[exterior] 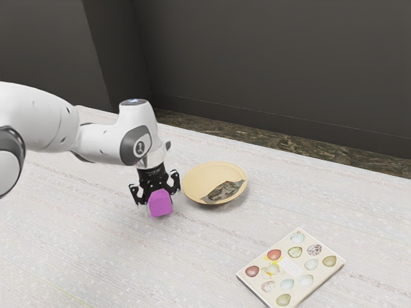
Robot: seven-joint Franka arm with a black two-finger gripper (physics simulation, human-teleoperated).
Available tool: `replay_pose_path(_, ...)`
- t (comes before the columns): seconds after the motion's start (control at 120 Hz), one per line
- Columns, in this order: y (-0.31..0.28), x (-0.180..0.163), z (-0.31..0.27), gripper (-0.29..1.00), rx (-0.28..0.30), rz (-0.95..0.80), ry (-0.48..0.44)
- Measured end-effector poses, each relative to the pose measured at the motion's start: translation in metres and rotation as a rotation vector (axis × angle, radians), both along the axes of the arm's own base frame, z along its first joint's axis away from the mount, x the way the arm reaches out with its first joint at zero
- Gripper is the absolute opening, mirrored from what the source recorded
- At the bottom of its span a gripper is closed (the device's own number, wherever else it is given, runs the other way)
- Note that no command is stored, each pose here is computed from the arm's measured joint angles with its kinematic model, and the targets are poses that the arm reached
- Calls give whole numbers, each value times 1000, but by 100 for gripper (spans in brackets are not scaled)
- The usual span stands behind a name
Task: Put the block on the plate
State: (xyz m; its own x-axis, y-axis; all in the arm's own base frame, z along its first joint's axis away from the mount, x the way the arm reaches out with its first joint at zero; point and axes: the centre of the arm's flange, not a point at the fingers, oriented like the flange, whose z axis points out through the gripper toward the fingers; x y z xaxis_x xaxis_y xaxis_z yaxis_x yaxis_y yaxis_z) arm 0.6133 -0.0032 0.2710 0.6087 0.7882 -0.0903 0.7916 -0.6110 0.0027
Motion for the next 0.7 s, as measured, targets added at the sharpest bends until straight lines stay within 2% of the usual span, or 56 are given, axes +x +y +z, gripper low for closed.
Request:
replay_pose_path(0.233,-7,4,43,49,-5,-19,-53)
replay_pose_path(0.417,-26,32,99,45,17,-77,-128)
replay_pose_path(0.7,-76,54,95,43,24,-163,-123)
